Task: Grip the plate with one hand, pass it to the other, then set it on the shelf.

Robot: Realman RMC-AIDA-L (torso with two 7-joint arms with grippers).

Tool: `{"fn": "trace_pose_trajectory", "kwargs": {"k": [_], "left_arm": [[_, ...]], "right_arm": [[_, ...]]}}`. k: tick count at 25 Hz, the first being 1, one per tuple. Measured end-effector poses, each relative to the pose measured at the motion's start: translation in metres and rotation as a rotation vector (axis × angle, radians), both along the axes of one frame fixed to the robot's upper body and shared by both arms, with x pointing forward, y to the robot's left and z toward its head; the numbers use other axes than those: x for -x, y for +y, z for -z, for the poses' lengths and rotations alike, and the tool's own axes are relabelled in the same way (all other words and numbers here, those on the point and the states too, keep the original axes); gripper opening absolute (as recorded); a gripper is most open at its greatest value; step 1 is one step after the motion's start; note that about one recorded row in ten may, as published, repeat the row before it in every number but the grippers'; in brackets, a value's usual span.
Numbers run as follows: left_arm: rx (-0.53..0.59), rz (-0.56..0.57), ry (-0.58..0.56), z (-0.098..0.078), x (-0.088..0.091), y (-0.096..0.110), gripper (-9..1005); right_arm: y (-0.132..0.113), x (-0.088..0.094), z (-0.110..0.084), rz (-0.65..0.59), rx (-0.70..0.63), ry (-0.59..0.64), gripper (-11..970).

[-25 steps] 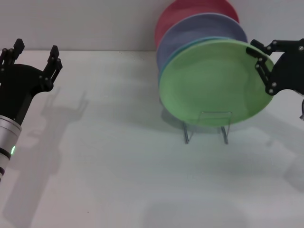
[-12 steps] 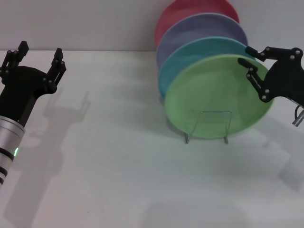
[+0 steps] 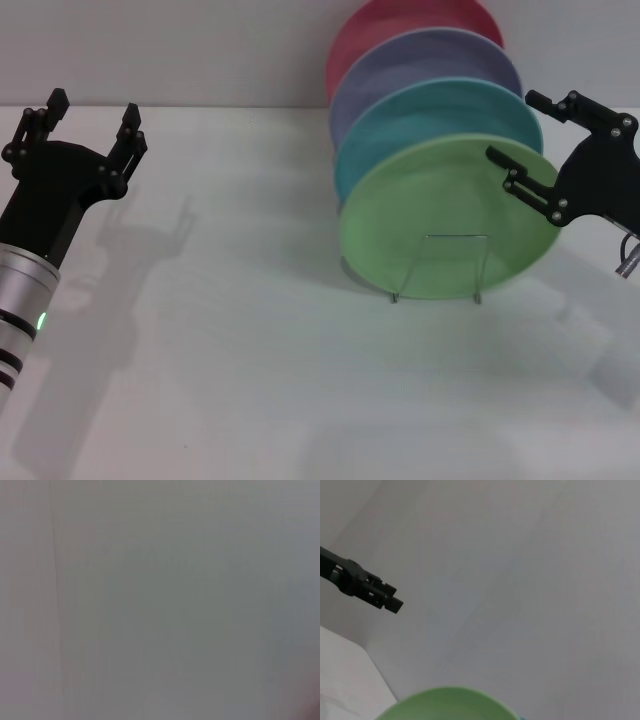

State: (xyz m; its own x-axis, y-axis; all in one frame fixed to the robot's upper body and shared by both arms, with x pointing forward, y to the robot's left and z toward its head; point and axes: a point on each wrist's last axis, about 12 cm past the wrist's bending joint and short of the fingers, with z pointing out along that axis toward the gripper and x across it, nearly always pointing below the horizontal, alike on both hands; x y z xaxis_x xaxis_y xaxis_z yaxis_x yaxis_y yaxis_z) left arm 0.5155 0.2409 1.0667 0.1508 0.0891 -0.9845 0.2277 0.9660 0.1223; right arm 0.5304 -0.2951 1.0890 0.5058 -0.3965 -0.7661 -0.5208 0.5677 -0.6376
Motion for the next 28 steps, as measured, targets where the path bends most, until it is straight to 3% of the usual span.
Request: {"fn": "trace_pose_trajectory", "kwargs": {"k": [7,11,15,19,20,24,28], "left_arm": [[0.004,0.008,-0.001,0.000,0.001,-0.003,750],[0.005,0.010,-0.001,0.001,0.003,-0.003,750],[0.003,0.008,0.004,0.003,0.005,-0.002,750],[-0.014,-0.005,0.016,0.010,0.008,0.003,750],[-0.014,-0.005,0.016,0.010,0.008,0.003,750],[-0.032,-0.027,0.001,0.019,0.010,0.014,749],[-0.020,-0.068,0.008,0.025,0.009,0.023,749]], "right_arm": [[0.001,0.005,0.003,-0.018,-0.011,0.006,637],[-0.001,0.021,-0.001,-0.071,-0.072,-0.036,748],[-0.009,0.033,-0.006,-0.015,-0.203,-0.091,747],[-0.052,0.041,0.002,0.427,-0.626,-0.159,745],[-0.052,0.041,0.002,0.427,-0.626,-0.159,745],[-0.096,0.053,0.024,0.827,-0.885,-0.136,744],[-0.102,0.056,0.036,0.912,-0.922,-0.063,743]]}}
